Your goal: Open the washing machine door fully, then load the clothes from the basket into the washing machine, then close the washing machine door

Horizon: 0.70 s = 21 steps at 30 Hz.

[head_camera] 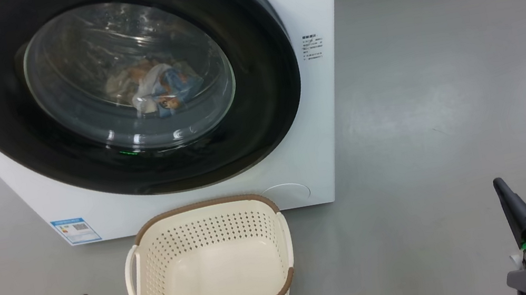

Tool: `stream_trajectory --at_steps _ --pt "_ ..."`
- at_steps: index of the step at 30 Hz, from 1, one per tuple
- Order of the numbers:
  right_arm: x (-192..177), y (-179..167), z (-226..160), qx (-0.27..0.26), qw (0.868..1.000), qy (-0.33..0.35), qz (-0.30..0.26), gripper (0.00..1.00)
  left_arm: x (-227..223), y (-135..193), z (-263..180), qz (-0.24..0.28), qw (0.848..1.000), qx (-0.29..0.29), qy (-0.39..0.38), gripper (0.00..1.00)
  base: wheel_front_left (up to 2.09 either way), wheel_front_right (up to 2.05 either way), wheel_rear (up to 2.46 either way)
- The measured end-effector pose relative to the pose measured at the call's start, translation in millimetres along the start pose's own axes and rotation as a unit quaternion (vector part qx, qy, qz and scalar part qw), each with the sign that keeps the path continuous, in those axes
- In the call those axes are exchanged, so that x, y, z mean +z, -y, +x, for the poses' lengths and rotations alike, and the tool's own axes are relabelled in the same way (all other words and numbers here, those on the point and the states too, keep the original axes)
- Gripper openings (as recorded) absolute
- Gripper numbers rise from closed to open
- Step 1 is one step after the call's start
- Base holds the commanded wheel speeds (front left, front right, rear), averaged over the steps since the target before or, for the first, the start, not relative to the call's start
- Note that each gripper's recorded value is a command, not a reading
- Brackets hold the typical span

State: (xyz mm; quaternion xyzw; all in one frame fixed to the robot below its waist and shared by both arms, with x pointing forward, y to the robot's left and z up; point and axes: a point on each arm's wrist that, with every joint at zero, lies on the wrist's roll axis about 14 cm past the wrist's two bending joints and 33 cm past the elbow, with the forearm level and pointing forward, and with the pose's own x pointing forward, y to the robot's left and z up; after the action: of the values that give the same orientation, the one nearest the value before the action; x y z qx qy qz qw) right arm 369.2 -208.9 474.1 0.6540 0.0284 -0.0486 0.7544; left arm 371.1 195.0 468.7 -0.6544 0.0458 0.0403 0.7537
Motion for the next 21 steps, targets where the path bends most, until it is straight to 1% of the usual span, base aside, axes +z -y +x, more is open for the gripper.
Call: stream_trajectory --at_steps 12,15,21 --pt "-2.8 -4.2 3.2 0.009 0.998 -0.005 0.066 0.00 -1.6 10.9 3.5 -0.066 0.998 -0.019 -0.007 0.00 0.00 0.00 0.00" --pt "-2.8 -4.7 3.3 0.010 0.997 -0.004 0.077 0.00 -2.0 12.1 3.8 -0.070 0.997 -0.021 -0.007 0.00 0.00 0.00 0.00" --pt "-2.6 -4.7 3.3 0.010 0.997 -0.004 0.079 0.00 -2.1 12.2 3.8 -0.070 0.997 -0.021 -0.007 0.00 0.00 0.00 0.00"
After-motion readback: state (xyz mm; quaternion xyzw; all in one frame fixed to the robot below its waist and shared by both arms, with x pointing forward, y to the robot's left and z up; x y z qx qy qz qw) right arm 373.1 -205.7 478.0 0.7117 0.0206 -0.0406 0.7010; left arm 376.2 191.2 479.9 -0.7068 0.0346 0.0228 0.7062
